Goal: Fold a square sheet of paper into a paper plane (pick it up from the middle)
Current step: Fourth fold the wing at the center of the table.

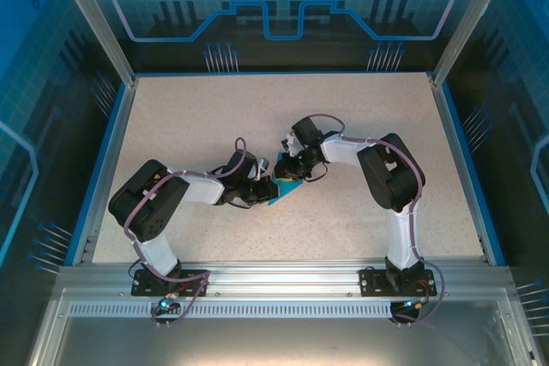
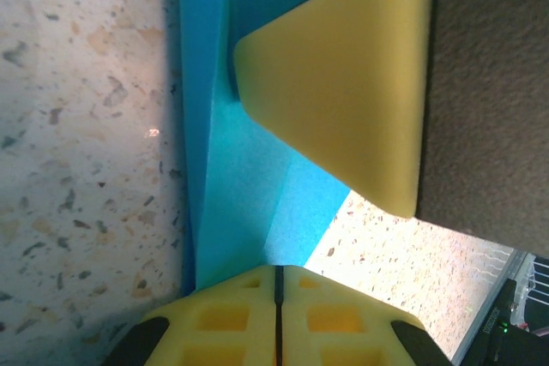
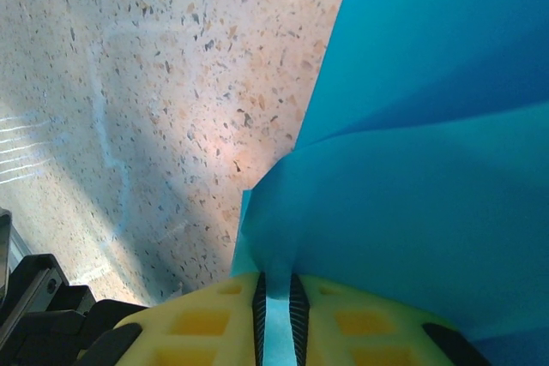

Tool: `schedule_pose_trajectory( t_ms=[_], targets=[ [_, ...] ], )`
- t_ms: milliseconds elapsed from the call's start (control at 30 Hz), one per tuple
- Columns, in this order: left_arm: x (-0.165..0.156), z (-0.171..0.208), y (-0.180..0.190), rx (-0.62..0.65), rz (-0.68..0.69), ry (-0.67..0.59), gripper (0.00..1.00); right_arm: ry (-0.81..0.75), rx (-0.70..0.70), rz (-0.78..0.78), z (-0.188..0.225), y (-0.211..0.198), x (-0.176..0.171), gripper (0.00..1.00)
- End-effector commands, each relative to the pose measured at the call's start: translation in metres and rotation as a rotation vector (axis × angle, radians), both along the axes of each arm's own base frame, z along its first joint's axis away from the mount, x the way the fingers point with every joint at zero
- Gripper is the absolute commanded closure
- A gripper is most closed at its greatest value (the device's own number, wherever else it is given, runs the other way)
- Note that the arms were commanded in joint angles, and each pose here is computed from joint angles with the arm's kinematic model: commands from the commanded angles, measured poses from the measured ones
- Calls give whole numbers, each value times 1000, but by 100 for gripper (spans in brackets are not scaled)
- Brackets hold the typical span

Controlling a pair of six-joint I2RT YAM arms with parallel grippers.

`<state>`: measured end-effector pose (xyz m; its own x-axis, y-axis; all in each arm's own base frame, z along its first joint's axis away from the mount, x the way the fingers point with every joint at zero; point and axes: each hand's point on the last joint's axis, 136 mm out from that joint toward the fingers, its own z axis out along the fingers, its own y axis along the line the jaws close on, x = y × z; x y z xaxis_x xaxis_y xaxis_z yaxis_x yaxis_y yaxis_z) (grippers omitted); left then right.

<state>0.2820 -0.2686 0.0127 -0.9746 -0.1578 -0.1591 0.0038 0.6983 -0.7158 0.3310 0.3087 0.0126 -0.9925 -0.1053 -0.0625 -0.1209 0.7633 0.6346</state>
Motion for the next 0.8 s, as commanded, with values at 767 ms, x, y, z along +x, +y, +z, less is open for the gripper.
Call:
schedule_pose_trajectory(
  t_ms=[767],
  targets=[
    [-36,-43,31,150,21,120,95,-107,28,-55,44,-22,-11,76]
  ],
)
